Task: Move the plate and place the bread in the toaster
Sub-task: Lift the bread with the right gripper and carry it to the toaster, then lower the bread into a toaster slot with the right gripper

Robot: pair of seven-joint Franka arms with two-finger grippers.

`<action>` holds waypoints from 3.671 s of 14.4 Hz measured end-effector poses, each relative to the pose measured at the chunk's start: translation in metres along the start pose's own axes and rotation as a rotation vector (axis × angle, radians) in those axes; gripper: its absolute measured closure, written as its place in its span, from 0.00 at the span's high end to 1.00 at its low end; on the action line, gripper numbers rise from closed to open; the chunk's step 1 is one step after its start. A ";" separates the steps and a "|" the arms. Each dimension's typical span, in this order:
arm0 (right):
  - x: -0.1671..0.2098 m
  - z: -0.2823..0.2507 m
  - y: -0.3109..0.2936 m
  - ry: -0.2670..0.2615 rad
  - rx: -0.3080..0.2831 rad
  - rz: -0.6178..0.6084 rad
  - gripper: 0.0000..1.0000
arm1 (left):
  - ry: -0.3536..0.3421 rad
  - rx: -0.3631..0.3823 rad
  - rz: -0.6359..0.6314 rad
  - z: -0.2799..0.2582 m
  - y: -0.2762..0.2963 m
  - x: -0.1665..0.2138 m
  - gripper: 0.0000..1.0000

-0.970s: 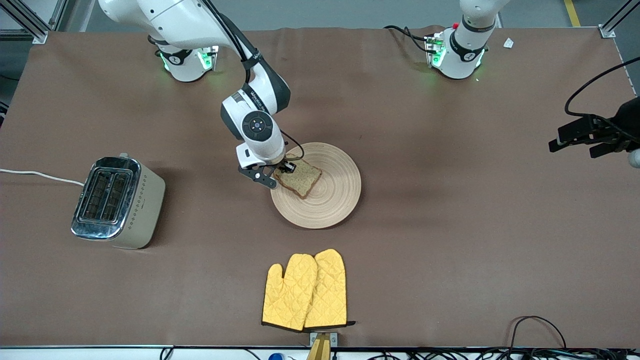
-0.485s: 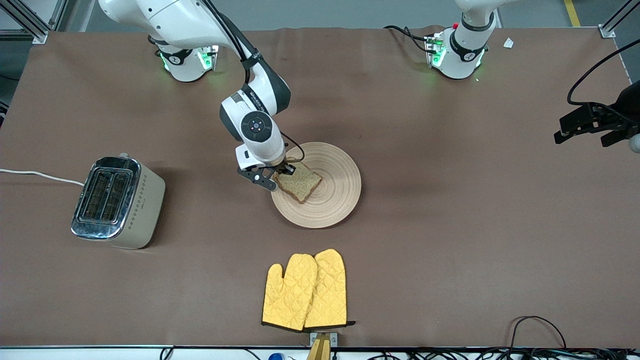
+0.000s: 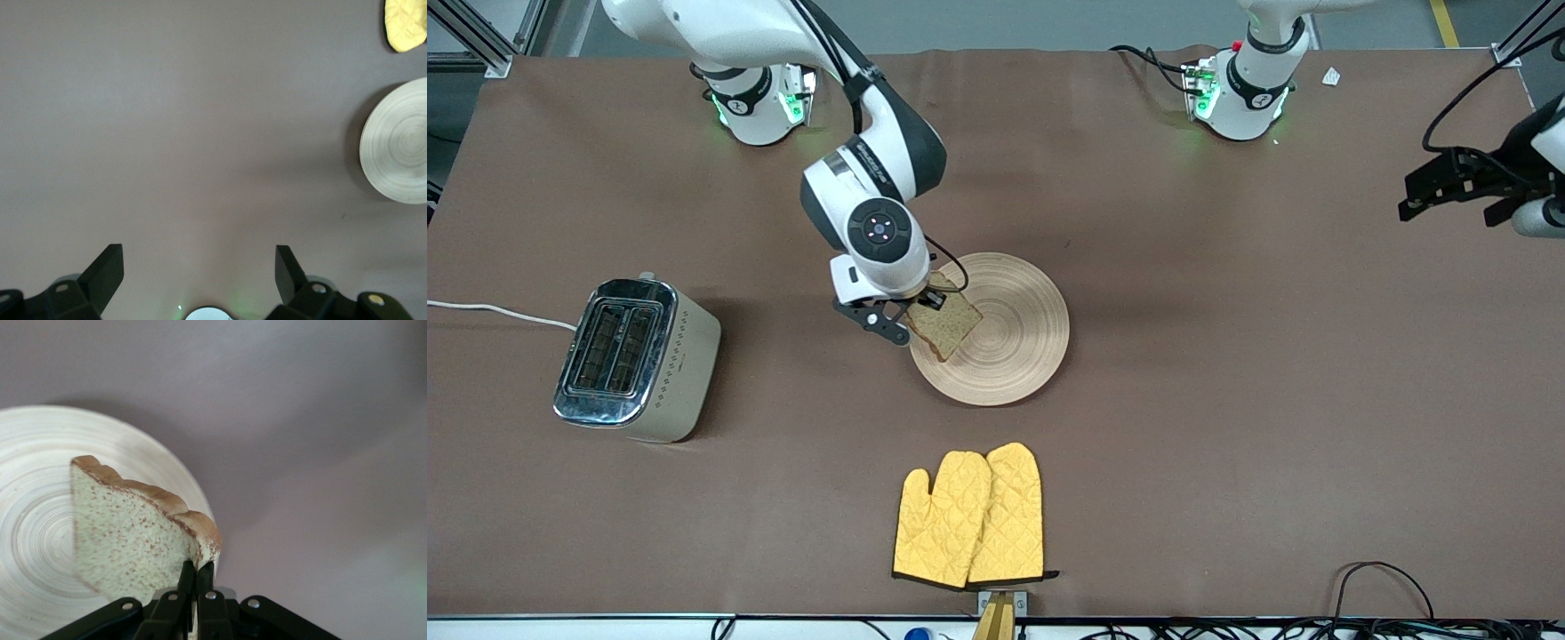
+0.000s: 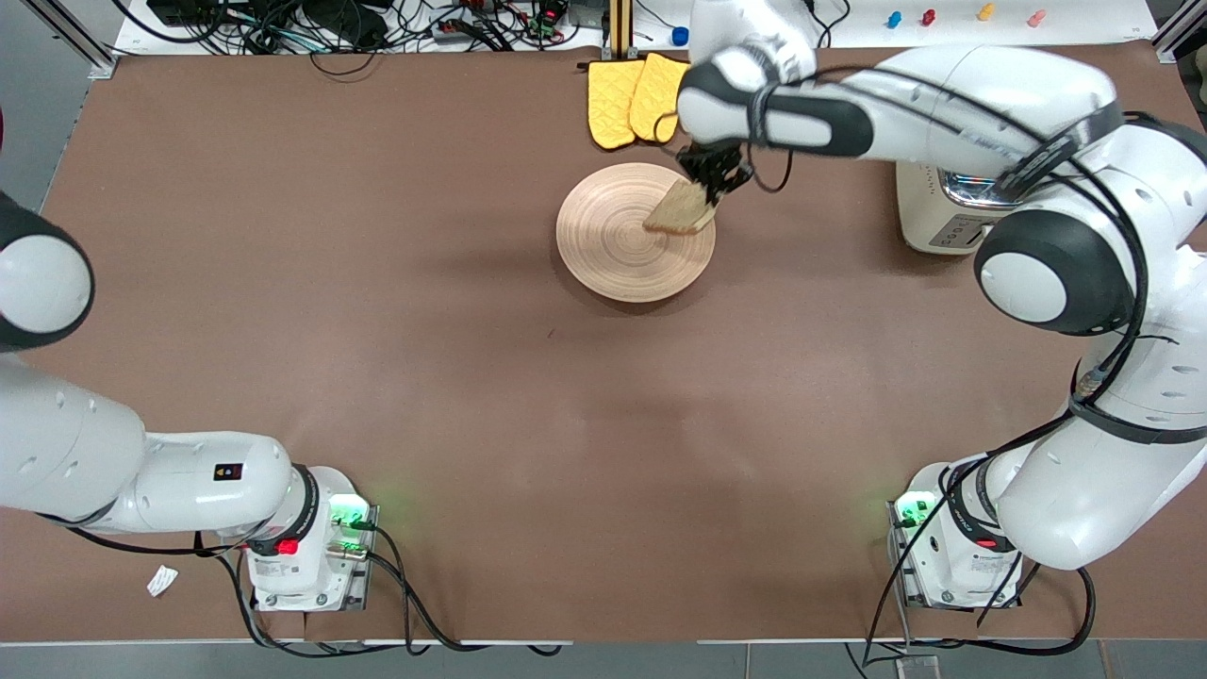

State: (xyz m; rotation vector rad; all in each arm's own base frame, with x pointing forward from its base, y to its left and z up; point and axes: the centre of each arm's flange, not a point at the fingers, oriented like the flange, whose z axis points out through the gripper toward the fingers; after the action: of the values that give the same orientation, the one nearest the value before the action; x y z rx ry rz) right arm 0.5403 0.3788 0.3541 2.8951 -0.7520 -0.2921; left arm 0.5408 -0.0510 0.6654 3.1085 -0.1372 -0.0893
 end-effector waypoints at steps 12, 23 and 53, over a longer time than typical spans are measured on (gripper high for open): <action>0.097 -0.077 0.139 0.151 -0.633 -0.286 0.04 | 0.052 0.055 -0.070 0.006 0.018 -0.044 1.00; 0.233 -0.090 0.275 0.010 -0.869 -0.369 0.04 | 0.054 0.054 -0.102 0.014 0.024 -0.035 1.00; 0.281 0.013 0.200 0.112 -0.935 -0.199 0.07 | 0.052 0.047 -0.109 0.037 0.018 -0.004 1.00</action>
State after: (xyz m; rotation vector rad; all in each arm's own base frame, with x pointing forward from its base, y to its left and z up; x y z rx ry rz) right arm 0.6844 0.0657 0.3348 2.0596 -0.1987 -0.3709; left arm 0.5330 -0.0700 0.6291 3.1602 0.0322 -0.0079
